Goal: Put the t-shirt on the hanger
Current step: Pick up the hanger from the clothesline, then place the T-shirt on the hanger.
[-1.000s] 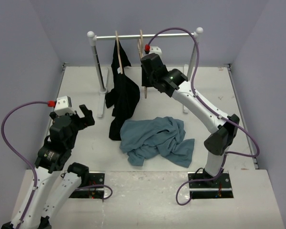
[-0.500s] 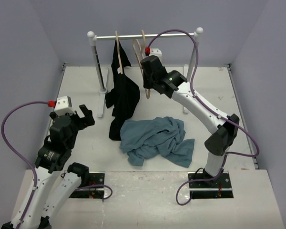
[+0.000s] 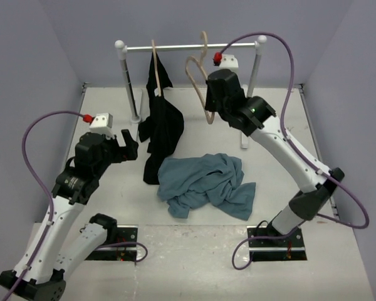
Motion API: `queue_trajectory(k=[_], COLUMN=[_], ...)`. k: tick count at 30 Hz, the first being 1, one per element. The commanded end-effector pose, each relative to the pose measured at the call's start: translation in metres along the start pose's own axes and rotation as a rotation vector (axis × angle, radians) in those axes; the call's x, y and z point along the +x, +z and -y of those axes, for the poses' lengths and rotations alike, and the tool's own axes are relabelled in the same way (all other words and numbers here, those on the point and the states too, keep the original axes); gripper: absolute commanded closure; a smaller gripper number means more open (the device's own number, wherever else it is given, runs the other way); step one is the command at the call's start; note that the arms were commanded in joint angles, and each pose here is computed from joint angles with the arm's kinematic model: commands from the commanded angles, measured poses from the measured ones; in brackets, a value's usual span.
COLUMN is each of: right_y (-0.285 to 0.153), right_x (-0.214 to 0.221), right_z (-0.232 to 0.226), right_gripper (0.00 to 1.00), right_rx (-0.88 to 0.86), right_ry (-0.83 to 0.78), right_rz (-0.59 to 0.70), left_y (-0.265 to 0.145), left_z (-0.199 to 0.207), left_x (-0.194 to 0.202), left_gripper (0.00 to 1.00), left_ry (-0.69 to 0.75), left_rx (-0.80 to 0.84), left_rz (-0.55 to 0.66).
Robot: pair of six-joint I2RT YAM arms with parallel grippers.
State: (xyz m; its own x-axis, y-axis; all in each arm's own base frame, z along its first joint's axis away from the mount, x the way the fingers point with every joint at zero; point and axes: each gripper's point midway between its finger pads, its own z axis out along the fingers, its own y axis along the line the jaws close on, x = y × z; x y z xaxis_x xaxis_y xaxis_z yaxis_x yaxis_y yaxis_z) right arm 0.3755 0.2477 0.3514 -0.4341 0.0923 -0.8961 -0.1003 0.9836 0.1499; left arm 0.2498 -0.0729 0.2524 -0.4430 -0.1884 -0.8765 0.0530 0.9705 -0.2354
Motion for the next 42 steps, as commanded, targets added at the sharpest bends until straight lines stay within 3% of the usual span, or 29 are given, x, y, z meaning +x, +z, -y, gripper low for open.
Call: queue_trajectory(k=[1,6,10,18,20,23,25,37,40,42], right_y=[-0.039,-0.079,-0.113,-0.181,-0.189,-0.196,-0.198,-0.177,-0.171,-0.167], right_x=[0.018,0.085,0.121,0.115,0.111,0.112,0.116,0.141,0.146,0.148], right_z=[0.035,0.080,0.128,0.184,0.187,0.192,0.193,0.181,0.178,0.175], right_gripper=[1.00,1.00,1.00,1.00,1.00,1.00,1.00,1.00,1.00,1.00], right_rx=[0.008,-0.007,0.068,0.114,0.112,0.112,0.109,0.087,0.083,0.078], right_ry=[0.058,0.101,0.117,0.174,0.175,0.176,0.173,0.146,0.138,0.131], right_rz=[0.017,-0.033,-0.041,0.059,0.066,0.064,0.057,-0.016,-0.030,-0.039], left_y=[-0.008,-0.013,-0.014,-0.022,-0.014,0.003,0.017,0.051,0.061,0.064], left_z=[0.018,0.042,0.054,0.147,0.160,0.180,0.192,0.190,0.186,0.184], left_x=[0.012,0.049,0.066,0.157,0.178,0.193,0.201,0.193,0.195,0.198], left_gripper=[0.00,0.00,0.02,0.08,0.16,0.36,0.45,0.41,0.46,0.54], left_ry=[0.037,0.038,0.057,0.253,0.343,0.445,0.506,0.522,0.512,0.514], left_rx=[0.079,0.145,0.097,0.058,0.020,-0.012,-0.010,-0.078,-0.084,-0.085], left_rz=[-0.048,-0.142,-0.174,-0.227,-0.233,-0.216,-0.203,-0.186,-0.201,-0.210])
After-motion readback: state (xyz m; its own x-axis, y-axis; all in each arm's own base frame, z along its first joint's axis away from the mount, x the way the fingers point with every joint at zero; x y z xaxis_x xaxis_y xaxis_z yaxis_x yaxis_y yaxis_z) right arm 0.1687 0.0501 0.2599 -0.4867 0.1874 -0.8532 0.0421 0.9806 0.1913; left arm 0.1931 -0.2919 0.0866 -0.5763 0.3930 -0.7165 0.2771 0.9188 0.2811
